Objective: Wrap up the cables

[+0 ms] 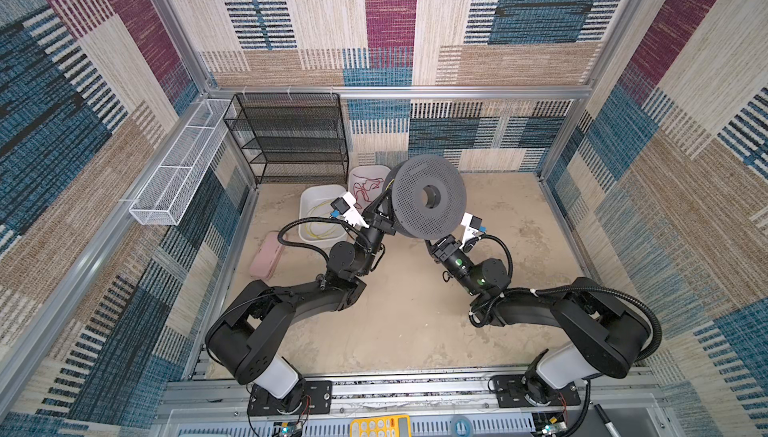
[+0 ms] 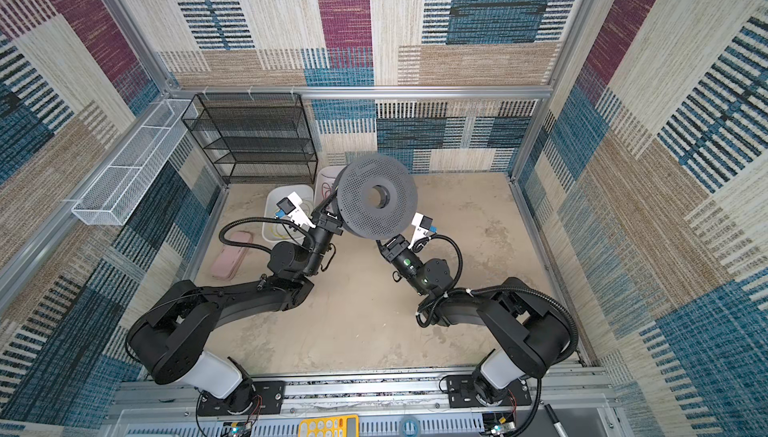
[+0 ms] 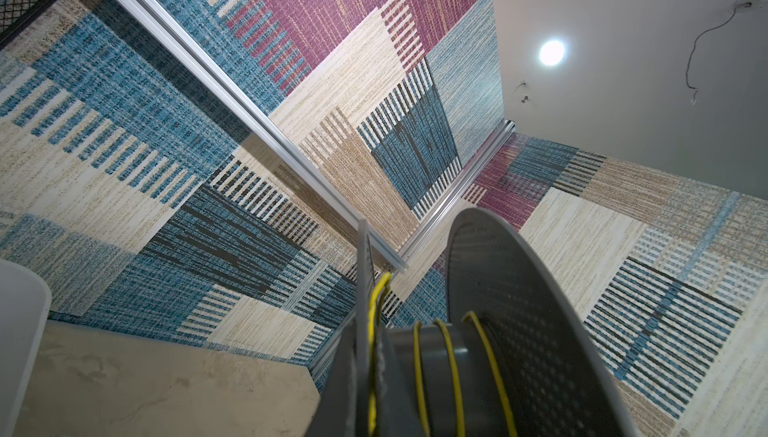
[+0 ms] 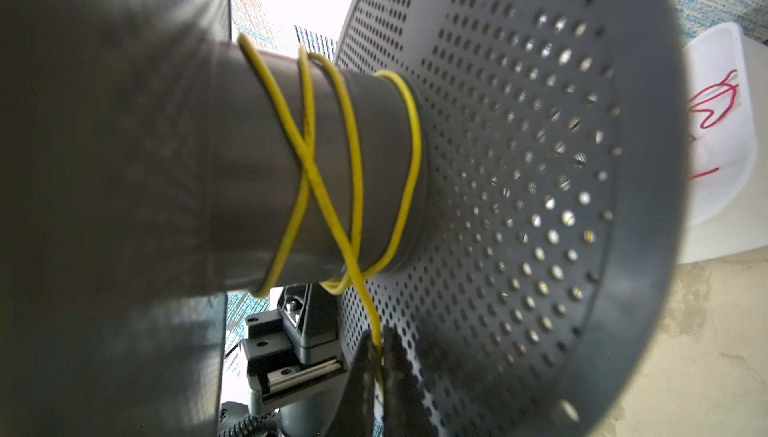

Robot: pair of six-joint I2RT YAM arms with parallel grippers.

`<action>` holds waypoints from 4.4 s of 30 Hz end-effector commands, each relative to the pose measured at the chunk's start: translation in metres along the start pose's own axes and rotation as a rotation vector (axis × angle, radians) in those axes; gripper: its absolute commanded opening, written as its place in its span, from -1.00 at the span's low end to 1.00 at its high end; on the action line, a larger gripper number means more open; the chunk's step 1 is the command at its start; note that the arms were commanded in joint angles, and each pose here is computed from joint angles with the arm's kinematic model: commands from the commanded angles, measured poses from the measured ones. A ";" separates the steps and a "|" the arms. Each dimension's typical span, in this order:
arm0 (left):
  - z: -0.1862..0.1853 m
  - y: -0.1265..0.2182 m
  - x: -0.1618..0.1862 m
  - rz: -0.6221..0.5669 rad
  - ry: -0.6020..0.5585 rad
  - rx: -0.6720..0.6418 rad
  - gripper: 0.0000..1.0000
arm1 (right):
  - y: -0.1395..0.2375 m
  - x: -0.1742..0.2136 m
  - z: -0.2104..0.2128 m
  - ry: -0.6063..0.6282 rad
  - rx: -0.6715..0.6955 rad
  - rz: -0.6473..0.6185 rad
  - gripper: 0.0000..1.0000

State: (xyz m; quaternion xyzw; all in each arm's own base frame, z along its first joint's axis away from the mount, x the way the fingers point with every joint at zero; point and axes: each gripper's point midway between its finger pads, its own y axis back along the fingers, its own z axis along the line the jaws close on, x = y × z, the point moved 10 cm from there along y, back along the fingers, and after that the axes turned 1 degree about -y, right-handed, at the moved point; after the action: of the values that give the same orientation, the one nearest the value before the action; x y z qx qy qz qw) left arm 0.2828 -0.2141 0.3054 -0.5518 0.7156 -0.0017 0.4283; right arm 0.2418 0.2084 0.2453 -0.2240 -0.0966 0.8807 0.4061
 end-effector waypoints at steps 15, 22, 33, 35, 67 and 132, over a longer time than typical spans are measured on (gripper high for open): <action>0.005 0.003 0.006 0.033 -0.043 -0.008 -1.00 | 0.012 -0.004 0.032 0.069 -0.163 -0.006 -0.64; 0.009 -0.003 0.000 0.011 -0.072 -0.018 -1.00 | 0.027 -0.001 0.019 0.074 -0.060 0.008 -0.63; 0.019 -0.004 -0.021 0.059 -0.294 -0.084 -1.00 | 0.095 0.010 -0.028 0.220 0.456 0.109 0.18; 0.019 -0.004 -0.022 0.080 -0.324 -0.091 -1.00 | 0.109 0.009 -0.033 0.258 0.523 0.102 0.35; -0.022 0.081 0.180 0.483 -1.993 0.339 -1.00 | 0.139 -0.074 -0.033 0.402 0.865 -0.161 0.66; 0.050 0.115 -0.028 0.724 -1.106 -0.571 0.99 | 0.058 -0.123 0.023 1.193 0.592 -0.129 0.99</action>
State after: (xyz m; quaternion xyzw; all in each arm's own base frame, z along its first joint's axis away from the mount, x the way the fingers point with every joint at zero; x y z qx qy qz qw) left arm 0.2215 -0.1371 0.2311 -0.2256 0.4878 0.6422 0.5466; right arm 0.2689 0.0793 0.2581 -0.4482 0.4134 0.6460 0.4592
